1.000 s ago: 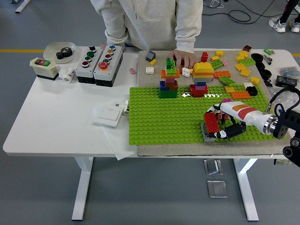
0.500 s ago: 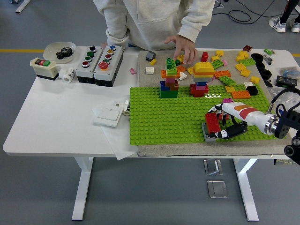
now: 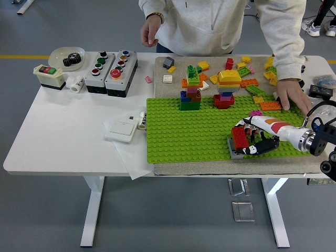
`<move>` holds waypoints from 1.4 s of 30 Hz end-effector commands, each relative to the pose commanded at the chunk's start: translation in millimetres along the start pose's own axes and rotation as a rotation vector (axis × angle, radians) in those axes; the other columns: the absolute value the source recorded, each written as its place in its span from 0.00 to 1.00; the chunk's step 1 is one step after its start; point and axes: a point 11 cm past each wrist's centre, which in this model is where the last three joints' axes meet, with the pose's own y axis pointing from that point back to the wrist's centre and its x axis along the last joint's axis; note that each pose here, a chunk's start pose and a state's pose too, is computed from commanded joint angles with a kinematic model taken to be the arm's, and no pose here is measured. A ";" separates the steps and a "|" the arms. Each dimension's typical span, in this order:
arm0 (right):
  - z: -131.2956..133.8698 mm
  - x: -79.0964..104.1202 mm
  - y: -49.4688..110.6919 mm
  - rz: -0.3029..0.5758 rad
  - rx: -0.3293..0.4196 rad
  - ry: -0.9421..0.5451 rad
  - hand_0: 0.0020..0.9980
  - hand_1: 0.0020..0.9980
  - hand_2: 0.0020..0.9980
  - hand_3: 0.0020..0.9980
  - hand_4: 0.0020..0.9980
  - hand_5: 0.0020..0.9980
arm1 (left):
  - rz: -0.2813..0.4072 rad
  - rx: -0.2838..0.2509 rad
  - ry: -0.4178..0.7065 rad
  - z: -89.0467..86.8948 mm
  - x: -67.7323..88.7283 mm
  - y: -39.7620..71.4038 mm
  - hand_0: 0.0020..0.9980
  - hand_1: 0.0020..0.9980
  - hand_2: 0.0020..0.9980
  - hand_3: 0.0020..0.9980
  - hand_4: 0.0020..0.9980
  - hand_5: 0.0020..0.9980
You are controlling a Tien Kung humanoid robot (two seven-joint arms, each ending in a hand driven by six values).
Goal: Pick up the brick,pile it on top of brick,press brick,pick up the brick,pile it on top of brick,press brick
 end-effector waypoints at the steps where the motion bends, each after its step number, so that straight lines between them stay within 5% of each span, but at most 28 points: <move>1: 0.2 -0.4 0.0 -0.001 0.000 -0.001 0.18 0.38 0.50 0.49 0.57 0.29 | 0.000 0.000 0.000 -0.1 0.0 0.0 0.81 0.71 0.60 0.54 0.54 0.55; 42: 7.6 -10.7 -0.3 -0.008 -0.003 -0.040 0.19 0.39 0.50 0.50 0.56 0.28 | -0.004 -0.001 -0.003 -1.3 -2.9 -0.6 0.81 0.72 0.60 0.54 0.54 0.55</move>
